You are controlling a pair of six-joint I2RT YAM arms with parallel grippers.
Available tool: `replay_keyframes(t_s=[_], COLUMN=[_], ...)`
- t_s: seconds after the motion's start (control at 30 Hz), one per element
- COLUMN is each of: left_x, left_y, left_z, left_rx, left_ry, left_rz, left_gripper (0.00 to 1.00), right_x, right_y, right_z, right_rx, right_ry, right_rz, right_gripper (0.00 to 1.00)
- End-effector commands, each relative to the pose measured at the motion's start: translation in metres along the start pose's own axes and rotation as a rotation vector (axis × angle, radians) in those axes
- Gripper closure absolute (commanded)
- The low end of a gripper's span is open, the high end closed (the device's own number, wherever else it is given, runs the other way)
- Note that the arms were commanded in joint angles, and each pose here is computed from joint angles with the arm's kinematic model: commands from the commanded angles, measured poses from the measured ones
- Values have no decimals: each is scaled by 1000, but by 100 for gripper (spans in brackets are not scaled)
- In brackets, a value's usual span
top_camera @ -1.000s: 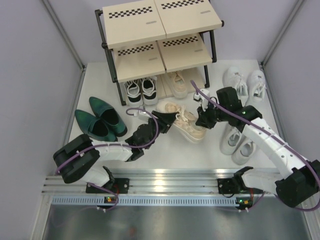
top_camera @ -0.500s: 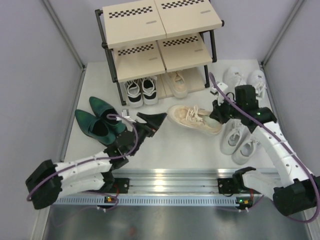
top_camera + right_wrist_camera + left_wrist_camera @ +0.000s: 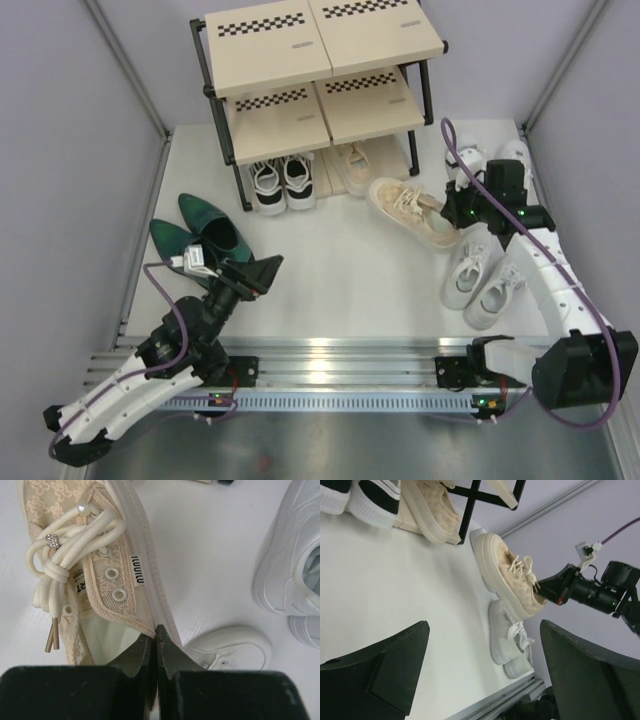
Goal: Place and organize the shoes onto the shoe shelf
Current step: Place the shoe at the shoe shelf.
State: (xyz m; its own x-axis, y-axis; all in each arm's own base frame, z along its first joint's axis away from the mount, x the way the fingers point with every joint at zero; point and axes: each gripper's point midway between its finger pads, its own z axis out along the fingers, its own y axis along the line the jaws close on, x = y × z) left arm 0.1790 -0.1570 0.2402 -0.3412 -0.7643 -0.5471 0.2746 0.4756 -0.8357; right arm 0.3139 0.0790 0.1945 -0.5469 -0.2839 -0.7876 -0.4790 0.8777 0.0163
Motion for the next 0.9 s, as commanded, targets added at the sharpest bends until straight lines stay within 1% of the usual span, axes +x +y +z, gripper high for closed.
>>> replay_keyframes(t_s=[0.0,0.1,0.13,0.2,0.23,0.3,0.33,0.4,0.5,0.53,0.57,0.67,0.87], left_x=[20,20,21,20,20,20,20,19,19,18,18,16,15], left_y=[38,38,38,37,38,38,38,38,37,36,36,36,36], left_z=[-14,-18,-18,-18,-18,-18,-18,-18,-18,-18,-18,-18,-17], left_rx=[-93,-89,-88,-88,-91,-93,-94,-94,-91,-90,-91,-92,-100], left_ry=[98,112,119,120,120,120,117,113,115,114,113,107,104], left_rz=[148,173,177,179,182,186,186,186,187,186,186,184,186], left_gripper=[3,3,3,3,2,3,3,3,3,2,3,2,3], right_x=[-58,-78,-83,-86,-89,-89,-91,-91,-101,-99,-104,-117,-134], right_y=[-23,-36,-41,-43,-51,-49,-53,-51,-52,-66,-61,-66,-52], right_z=[3,10,9,16,15,26,28,38,47,51,55,63,88], right_rx=[91,148,180,184,224,210,234,220,236,319,311,337,291], right_ry=[-186,-247,-259,-267,-277,-259,-266,-254,-281,-276,-281,-312,-330], right_rz=[55,124,135,140,160,160,201,201,210,257,259,288,268], right_gripper=[100,100,100,100,100,100,100,100,100,100,100,100,100])
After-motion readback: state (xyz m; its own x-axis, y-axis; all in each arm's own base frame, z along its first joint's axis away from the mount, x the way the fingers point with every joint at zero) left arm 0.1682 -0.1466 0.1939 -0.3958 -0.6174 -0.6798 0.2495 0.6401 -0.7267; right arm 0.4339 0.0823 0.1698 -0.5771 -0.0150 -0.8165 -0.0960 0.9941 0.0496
